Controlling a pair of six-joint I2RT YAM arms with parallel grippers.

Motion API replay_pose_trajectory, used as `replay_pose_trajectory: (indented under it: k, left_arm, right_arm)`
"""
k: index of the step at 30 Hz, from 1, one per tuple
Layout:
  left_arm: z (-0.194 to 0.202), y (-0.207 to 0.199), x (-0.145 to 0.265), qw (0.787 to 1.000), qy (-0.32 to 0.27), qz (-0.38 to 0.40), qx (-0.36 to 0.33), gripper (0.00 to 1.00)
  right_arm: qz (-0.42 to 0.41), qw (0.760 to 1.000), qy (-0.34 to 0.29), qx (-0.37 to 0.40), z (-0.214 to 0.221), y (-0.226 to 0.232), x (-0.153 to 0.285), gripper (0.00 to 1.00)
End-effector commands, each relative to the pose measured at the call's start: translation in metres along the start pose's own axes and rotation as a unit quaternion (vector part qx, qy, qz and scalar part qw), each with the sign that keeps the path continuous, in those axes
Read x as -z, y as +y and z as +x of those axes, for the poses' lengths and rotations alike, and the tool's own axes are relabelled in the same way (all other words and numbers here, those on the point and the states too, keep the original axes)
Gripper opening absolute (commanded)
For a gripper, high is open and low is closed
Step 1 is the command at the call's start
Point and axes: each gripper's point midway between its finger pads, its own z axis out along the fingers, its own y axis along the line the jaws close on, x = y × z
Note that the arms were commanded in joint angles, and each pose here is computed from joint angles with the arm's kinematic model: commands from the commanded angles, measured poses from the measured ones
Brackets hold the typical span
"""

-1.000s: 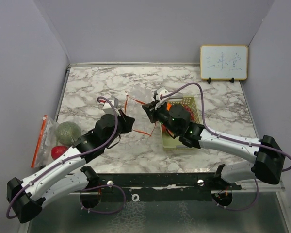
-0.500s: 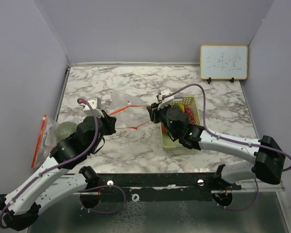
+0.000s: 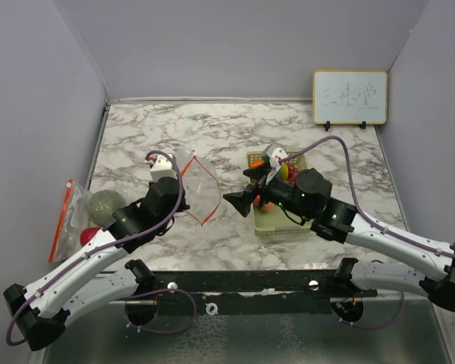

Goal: Place the food in the zip-top bag and seal the zipper
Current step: Open the zipper of the food storage bag, then pick up the fake fruit from the bin.

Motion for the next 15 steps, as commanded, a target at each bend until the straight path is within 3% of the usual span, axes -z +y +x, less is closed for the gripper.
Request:
replay_pose_trajectory:
  k: [1, 7, 10, 15]
  left_arm:
    - [-0.005, -0.006, -0.010, 1.000, -0.016, 0.002, -0.007, 0.00]
    - [0.003, -0.008, -0.023, 1.000, -0.002, -0.012, -0.024, 0.00]
    - [0.006, -0.014, -0.028, 1.000, 0.000, 0.000, -0.021, 0.00]
    - [0.014, -0.021, -0.035, 1.000, 0.008, 0.013, -0.016, 0.00]
  right_arm:
    - [0.113, 0.990, 0.064, -0.049, 0.036, -0.036, 0.035, 1.00]
    - [0.312, 0.923, 0.208, -0.089, 0.121, -0.095, 0.069, 0.99]
    - [0.348, 0.899, 0.245, -0.103, 0.145, -0.106, 0.072, 1.00]
    - [0.351, 0.889, 0.265, -0.125, 0.167, -0.127, 0.063, 1.00]
